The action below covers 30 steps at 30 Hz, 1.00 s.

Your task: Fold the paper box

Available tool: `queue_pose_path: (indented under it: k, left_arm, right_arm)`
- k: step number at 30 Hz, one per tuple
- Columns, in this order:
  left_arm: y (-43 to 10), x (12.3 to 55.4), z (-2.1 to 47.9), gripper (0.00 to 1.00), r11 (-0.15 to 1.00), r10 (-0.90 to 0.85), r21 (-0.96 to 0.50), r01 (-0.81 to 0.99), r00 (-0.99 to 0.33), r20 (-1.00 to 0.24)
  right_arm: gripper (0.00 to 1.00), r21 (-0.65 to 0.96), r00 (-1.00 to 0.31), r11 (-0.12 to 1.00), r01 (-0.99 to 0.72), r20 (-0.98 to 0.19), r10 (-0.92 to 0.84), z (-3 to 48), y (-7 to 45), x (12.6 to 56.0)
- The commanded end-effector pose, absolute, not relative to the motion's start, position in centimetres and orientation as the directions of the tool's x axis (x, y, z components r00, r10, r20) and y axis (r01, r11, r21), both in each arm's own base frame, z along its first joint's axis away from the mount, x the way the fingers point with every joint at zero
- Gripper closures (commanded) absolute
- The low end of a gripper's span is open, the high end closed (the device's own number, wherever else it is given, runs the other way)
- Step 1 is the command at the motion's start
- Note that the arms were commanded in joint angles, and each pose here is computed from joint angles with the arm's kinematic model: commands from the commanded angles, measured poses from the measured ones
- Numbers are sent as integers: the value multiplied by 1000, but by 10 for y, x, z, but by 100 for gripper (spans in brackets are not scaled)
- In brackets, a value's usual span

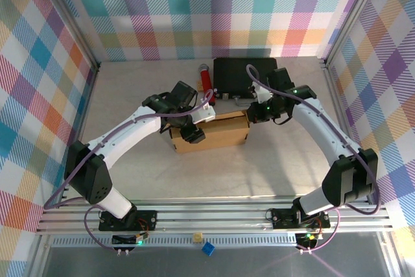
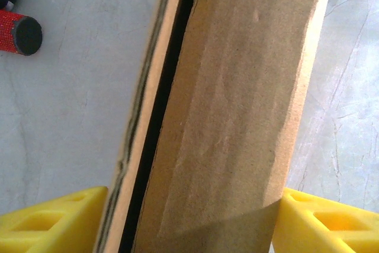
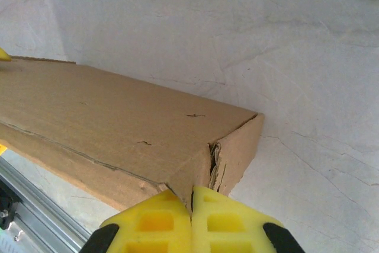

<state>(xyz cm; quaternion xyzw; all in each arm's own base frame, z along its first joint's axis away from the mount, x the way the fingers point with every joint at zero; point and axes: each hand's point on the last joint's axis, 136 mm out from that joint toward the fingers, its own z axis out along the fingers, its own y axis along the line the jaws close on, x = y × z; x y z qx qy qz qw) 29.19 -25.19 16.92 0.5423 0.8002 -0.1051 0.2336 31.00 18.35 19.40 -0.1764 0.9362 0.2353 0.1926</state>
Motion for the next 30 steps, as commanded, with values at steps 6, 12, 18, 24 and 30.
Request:
queue_pose_path:
  k: [6, 12, 18, 24, 30]
  left_arm:
    - [-252, 306, 176, 34, 437, 805, 115, 892, -332, -491]
    - [-252, 310, 175, 33, 452, 804, 121, 884, -345, -484]
    - [-252, 314, 171, 35, 469, 797, 88, 879, -378, -472]
    - [-249, 321, 168, 38, 497, 777, 52, 866, -418, -471]
    - [-246, 328, 167, 41, 521, 765, 49, 852, -441, -469]
  right_arm:
    - [100, 411, -857, 826, -387, -491, -158, 201, 192, 314]
    - [100, 404, -854, 840, -362, -505, -126, 197, 194, 316]
    - [100, 393, -822, 834, -388, -557, -120, 196, 197, 318]
    - [100, 381, -793, 828, -411, -598, -119, 190, 198, 321]
    - [100, 376, -774, 821, -428, -622, -119, 181, 200, 319]
